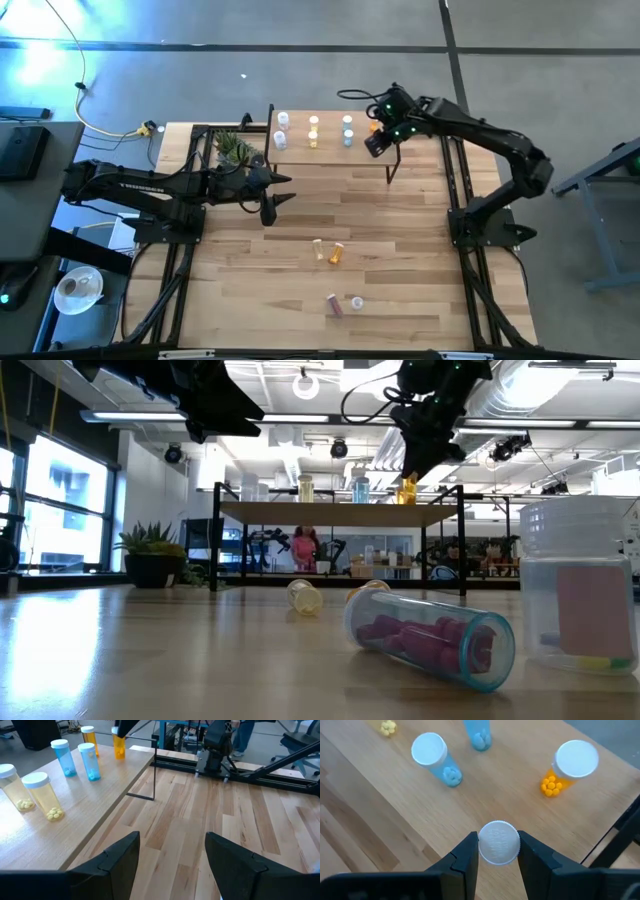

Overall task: Pick and place medicine bottles onto shelf by color
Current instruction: Put the orange pill bottle aligned with the other orange pill bottle on the shelf, then put the transparent pill bottle aligned with the other transparent pill bottles on the shelf

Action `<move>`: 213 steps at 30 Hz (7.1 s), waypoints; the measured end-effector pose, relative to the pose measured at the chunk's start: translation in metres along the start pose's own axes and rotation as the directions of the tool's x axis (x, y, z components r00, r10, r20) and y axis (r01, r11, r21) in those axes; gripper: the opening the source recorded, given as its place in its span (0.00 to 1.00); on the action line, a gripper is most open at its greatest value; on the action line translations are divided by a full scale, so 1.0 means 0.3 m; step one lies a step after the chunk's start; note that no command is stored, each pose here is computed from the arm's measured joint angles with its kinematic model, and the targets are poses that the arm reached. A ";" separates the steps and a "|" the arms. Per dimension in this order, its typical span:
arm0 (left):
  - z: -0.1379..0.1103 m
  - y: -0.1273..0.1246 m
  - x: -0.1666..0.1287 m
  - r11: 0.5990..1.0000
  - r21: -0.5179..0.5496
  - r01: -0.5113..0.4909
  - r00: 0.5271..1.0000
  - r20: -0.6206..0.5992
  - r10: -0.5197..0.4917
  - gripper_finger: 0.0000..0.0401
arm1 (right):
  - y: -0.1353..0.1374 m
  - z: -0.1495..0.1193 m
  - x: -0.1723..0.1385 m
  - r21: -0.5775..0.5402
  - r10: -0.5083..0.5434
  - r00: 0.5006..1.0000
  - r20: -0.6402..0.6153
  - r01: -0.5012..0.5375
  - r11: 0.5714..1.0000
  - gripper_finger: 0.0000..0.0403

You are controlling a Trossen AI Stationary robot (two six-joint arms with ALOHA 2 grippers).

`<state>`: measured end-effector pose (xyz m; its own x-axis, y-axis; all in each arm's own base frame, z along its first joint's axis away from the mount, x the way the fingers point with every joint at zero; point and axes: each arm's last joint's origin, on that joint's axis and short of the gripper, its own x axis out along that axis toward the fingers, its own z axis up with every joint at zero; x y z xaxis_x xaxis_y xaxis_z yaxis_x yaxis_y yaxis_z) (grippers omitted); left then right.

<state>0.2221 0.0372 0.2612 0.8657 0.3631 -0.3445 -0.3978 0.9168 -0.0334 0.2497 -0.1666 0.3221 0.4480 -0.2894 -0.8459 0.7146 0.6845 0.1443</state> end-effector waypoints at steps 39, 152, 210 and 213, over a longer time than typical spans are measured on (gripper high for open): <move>0.000 0.000 0.000 1.000 0.000 0.000 1.000 0.000 0.000 0.54 | 0.000 0.009 0.015 -0.008 -0.024 1.000 0.017 0.024 1.000 0.41; -0.189 -0.142 -0.053 0.962 -0.269 0.039 0.968 -0.228 -0.103 0.54 | 0.766 -0.867 0.089 -0.731 0.576 0.775 -0.261 -0.548 0.406 0.52; -0.256 -0.181 0.054 0.982 -0.186 0.008 0.959 -0.278 -0.060 0.54 | 0.791 -0.892 0.246 -0.663 0.415 0.910 0.006 -0.307 0.682 0.52; -0.263 -0.186 0.066 0.990 -0.140 0.027 0.958 -0.280 -0.065 0.54 | 0.792 -0.865 0.249 -0.598 0.410 0.912 0.013 -0.321 0.734 0.52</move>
<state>0.2374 -0.0199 0.1822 0.7699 0.2413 -0.5908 -0.4133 0.8939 -0.1735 0.3138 0.1480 0.1599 0.7086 0.0078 -0.7056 0.0595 0.9957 0.0708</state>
